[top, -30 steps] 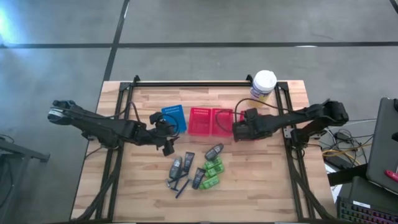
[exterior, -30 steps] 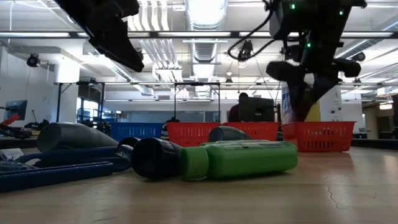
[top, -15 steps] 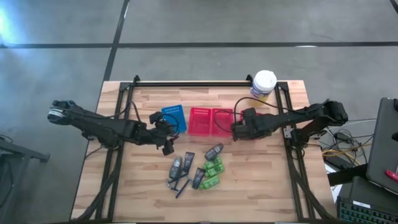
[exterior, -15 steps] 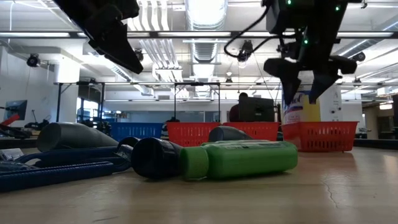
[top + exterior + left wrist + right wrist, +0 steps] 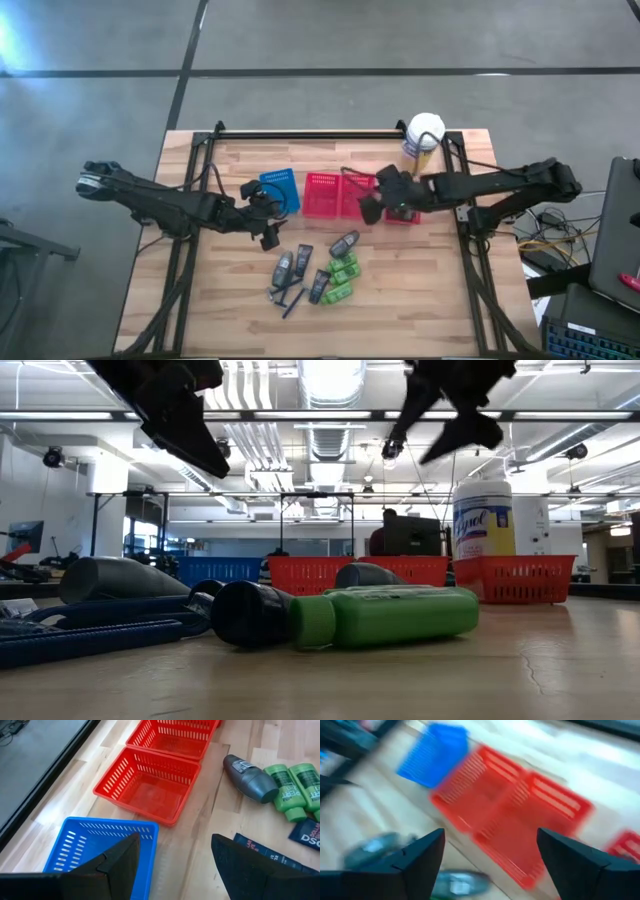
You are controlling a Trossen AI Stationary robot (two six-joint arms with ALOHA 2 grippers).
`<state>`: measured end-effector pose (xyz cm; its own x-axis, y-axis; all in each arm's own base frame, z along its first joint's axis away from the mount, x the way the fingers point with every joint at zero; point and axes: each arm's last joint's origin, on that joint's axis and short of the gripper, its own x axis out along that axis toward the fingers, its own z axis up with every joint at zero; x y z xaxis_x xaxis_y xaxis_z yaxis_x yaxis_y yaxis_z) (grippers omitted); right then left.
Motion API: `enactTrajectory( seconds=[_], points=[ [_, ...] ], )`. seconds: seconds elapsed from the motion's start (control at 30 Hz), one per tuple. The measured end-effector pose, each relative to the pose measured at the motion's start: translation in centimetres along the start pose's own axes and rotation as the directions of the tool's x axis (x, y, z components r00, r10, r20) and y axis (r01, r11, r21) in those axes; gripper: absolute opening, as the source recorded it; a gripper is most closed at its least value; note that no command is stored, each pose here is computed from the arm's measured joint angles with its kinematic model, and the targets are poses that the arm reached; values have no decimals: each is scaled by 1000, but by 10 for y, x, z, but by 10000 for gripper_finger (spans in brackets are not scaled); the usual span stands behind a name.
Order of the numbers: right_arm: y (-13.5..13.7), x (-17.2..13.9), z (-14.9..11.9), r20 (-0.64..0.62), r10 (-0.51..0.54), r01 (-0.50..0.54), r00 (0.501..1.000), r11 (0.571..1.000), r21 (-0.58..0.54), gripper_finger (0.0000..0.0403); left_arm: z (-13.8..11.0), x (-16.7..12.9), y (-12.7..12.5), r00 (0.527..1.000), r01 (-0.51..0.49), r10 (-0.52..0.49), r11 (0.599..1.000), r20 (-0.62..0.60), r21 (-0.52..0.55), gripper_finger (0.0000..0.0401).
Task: Pick & Place Travel size toiletries
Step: Put the deodorant into the right red bin
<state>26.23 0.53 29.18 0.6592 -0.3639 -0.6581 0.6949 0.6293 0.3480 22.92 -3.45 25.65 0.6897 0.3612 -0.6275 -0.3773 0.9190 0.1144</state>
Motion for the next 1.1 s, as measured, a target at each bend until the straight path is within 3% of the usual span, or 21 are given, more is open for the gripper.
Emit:
enactTrajectory(
  seconds=[0.17, 0.4, 0.67, 0.77, 0.87, 1.1],
  points=[
    [6, -21, 14, 23, 229, -229, 973, 973, -10, 281, 0, 0, 0, 1000, 1, -1, 999, 0, -34, 250],
    [15, -44, 30, 74, 498, -492, 864, 867, -82, 254, 0, 0, 0, 1000, 3, -3, 998, -1, -70, 250],
    [24, -54, 41, 176, 594, -532, 785, 791, -301, 228, 0, 0, 0, 1000, 7, -8, 991, -2, -132, 250],
    [24, -54, 41, 175, 604, -537, 778, 783, -315, 224, 0, 0, 0, 1000, 8, -9, 987, -2, -163, 250],
    [26, -55, 41, 145, 645, -580, 750, 747, -324, 224, 0, 0, -1, 1000, 15, -16, 982, -5, -189, 250],
    [32, -63, 47, 152, 754, -670, 639, 642, -373, 221, 0, 0, -1, 999, 30, -33, 974, -11, -224, 250]
  ],
)
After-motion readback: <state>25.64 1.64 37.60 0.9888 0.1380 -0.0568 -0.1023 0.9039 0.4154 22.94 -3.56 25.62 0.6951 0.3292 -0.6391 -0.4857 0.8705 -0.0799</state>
